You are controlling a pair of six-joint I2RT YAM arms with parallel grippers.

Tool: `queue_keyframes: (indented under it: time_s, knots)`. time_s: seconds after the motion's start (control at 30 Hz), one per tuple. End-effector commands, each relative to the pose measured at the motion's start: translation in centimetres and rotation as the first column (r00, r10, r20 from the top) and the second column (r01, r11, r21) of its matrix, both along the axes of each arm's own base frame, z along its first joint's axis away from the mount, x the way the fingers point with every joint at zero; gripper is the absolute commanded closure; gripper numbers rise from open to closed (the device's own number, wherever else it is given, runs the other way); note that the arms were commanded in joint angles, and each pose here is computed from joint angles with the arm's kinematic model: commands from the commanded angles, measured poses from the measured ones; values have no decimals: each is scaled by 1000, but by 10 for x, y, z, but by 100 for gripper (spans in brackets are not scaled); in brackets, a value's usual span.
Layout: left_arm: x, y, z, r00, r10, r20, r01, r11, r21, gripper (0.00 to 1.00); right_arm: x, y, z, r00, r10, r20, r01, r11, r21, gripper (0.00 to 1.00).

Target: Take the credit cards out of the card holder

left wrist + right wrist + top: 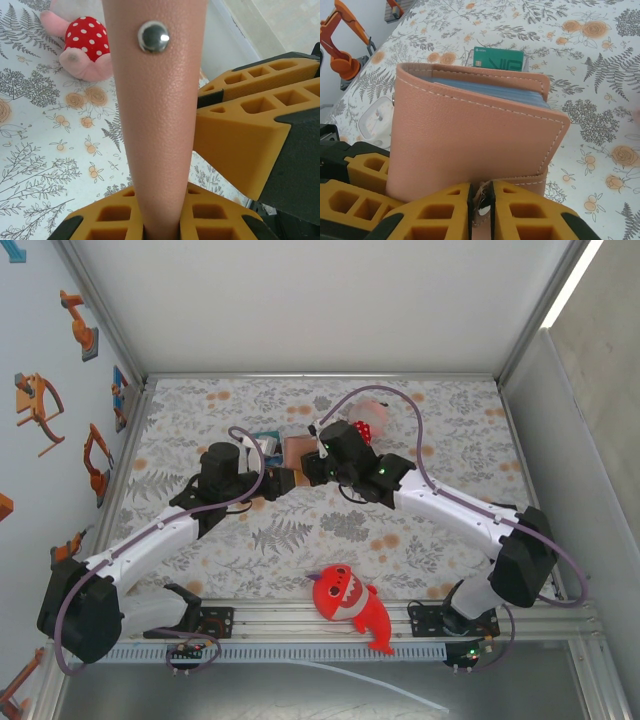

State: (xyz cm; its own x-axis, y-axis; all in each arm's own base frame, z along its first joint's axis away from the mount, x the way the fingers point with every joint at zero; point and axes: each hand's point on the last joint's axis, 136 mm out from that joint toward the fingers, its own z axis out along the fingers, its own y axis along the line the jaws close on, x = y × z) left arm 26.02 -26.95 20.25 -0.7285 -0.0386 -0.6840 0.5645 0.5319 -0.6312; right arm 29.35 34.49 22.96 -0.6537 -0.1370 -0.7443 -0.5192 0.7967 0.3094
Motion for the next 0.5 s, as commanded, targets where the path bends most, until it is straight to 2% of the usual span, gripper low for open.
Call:
queue_keyframes:
  time_s: [0.0, 0.3, 0.43, 0.47]
  knots:
    - [-5, -8, 35, 992, -50, 112, 57, 997, -59, 90, 3, -20, -8, 998, -69, 3, 69, 996, -53, 87]
    - [-5, -7, 35, 993, -47, 112, 54, 997, -59, 90, 3, -26, -5, 996, -90, 19, 91, 995, -50, 96]
    - [-4, -6, 37, 992, -44, 118, 51, 997, -58, 90, 3, -30, -2, 995, -93, 28, 94, 995, -45, 95]
    - [-5, -6, 38, 992, -46, 119, 53, 997, -58, 90, 3, -31, 0, 995, -93, 27, 94, 995, -41, 91]
